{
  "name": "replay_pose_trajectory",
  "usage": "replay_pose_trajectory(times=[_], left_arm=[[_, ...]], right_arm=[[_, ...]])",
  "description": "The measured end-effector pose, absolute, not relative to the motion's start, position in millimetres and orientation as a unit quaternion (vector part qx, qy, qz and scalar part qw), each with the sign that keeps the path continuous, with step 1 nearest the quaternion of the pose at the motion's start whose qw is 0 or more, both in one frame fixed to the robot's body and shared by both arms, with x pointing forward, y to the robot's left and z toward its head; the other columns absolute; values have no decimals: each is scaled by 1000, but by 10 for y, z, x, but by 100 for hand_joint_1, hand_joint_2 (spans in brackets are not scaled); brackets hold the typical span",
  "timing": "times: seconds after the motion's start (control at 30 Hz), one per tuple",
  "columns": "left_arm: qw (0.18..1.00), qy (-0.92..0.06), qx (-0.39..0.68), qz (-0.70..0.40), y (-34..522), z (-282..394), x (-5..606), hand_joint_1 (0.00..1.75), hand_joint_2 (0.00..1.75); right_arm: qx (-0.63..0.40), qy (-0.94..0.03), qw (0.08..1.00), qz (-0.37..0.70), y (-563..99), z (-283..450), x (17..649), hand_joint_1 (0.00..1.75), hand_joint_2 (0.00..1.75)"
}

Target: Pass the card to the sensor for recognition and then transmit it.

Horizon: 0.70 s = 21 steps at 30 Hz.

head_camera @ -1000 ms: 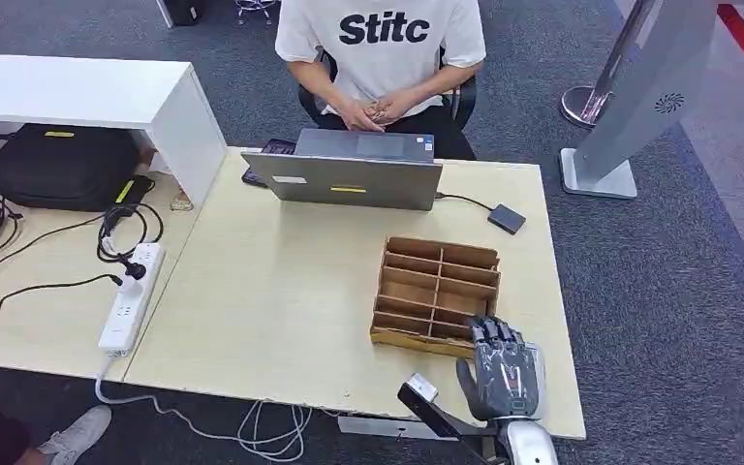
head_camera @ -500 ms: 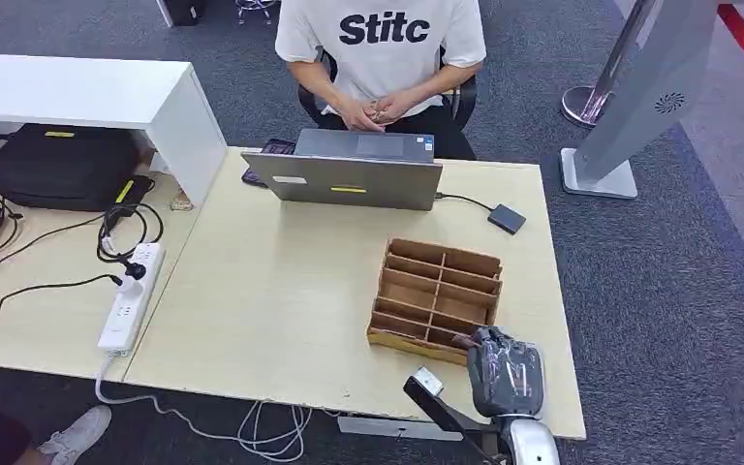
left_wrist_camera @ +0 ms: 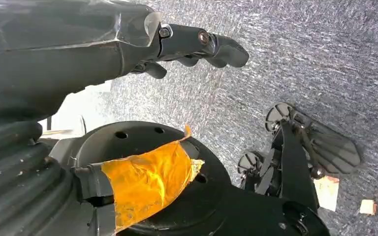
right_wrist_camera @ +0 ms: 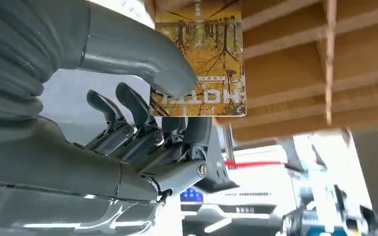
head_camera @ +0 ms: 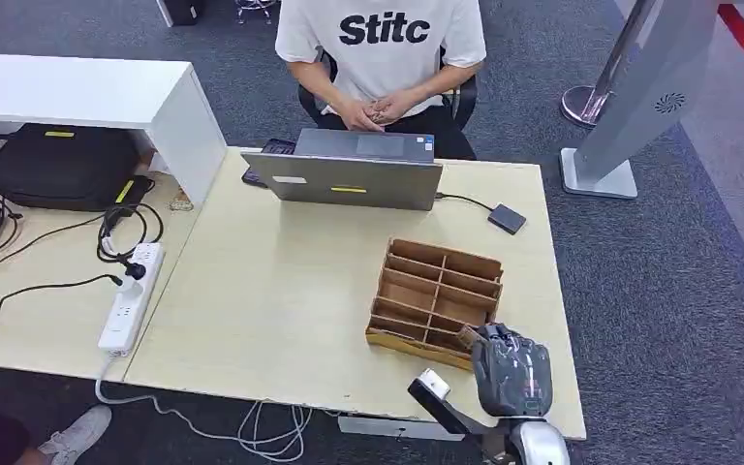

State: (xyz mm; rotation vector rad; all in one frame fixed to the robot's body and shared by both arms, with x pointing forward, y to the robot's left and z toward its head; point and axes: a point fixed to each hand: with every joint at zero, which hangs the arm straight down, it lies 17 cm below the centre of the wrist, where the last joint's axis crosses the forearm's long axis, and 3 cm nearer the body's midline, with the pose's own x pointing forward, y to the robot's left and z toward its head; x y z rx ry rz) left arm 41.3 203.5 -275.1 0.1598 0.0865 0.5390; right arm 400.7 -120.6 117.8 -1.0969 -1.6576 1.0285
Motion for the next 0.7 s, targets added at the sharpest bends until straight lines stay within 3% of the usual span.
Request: replay_pose_trajectory(times=[0.33,0.47,0.7], left_arm=[[960,42,78,266,2035,-2750,418,0,175],[960,41,77,265,2033,-2751,422,0,175],[964,38,71,254,2027,-2750,464,0,175]], right_arm=[[-456,-722,405,328,-1366,2006,3956,161,175],[-438,-742,402,309,-1319,2230,3967,171,175],[-359,-763,447,298,-1145,2490,4473,169,175]])
